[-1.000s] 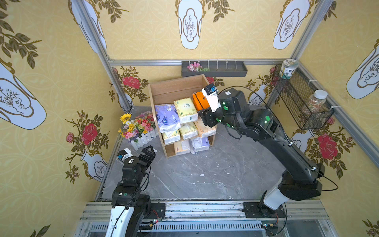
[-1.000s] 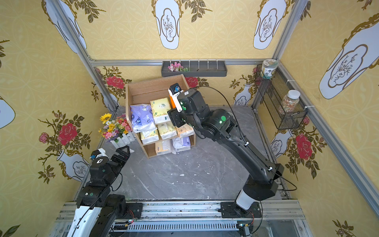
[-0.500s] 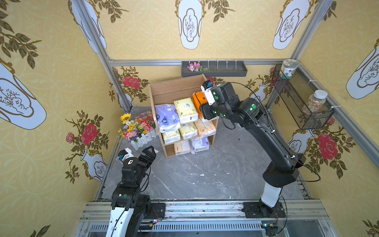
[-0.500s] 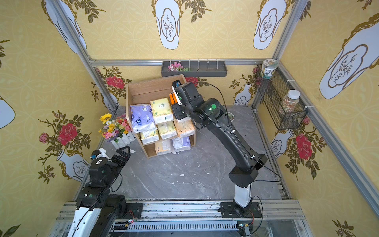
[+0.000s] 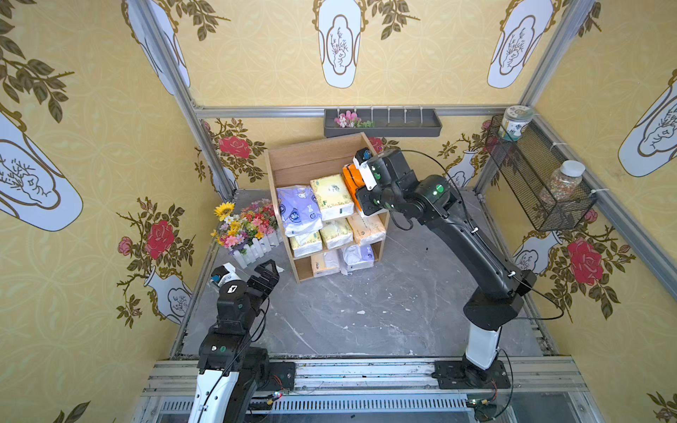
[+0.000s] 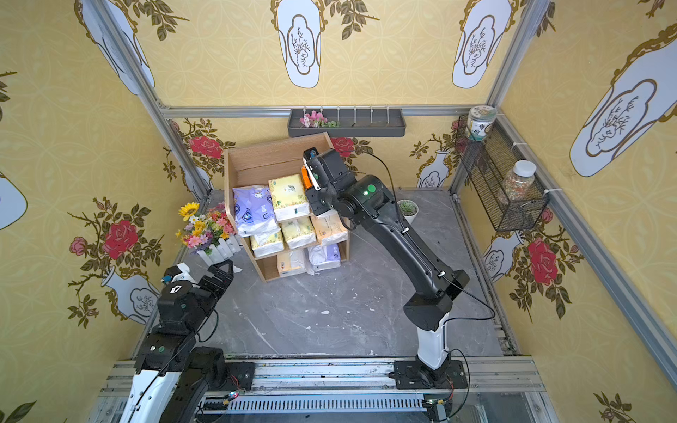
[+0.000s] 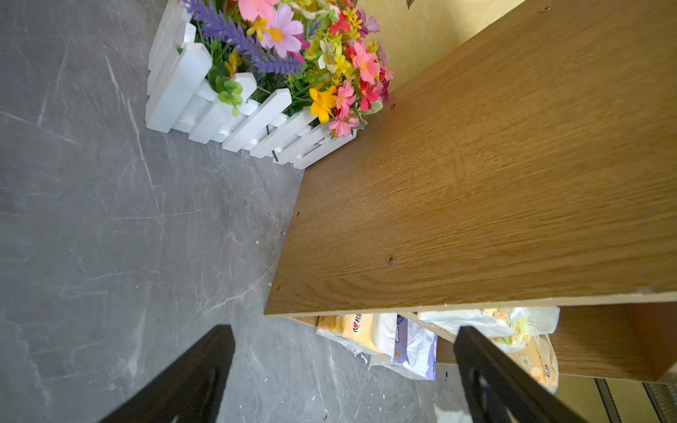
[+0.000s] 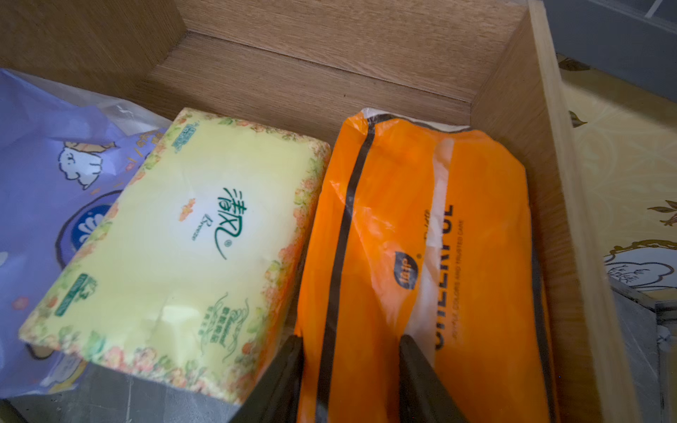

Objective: Remove the tissue boxes from the shelf
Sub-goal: Pick up a box of tissues from the shelf.

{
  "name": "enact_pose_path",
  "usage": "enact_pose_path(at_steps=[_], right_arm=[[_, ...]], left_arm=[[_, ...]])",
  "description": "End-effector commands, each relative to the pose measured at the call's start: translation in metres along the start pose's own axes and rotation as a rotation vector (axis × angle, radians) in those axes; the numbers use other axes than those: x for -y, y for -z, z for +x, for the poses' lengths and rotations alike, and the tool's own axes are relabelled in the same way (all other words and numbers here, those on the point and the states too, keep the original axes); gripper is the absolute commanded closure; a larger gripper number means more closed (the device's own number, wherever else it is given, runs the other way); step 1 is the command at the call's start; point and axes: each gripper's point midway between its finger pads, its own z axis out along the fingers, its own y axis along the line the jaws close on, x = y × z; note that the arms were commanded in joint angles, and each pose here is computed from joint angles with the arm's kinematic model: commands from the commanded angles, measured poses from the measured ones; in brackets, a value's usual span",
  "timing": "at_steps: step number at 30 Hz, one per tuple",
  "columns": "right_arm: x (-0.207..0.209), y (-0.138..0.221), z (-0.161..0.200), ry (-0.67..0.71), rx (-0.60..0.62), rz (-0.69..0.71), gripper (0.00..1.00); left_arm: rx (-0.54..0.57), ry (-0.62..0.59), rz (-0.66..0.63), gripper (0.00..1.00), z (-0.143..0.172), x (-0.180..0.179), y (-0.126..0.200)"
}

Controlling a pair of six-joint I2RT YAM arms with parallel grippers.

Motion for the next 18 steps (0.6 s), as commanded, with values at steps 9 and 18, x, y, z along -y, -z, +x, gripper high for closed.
enact_pose_path(at_steps=[9, 18], right_arm=[[-0.007, 0.023, 0.000, -0.028, 0.031, -0.060, 0.87], [-0.018, 0.061, 0.008, -0.024, 0.063, -0.095, 1.00]], left_arm=[[-0.020, -0.010, 0.021, 0.00, 0.001, 0.007, 0.000], [-0.051, 0.003, 0.036, 0.00, 0.005, 0.012, -0.004]])
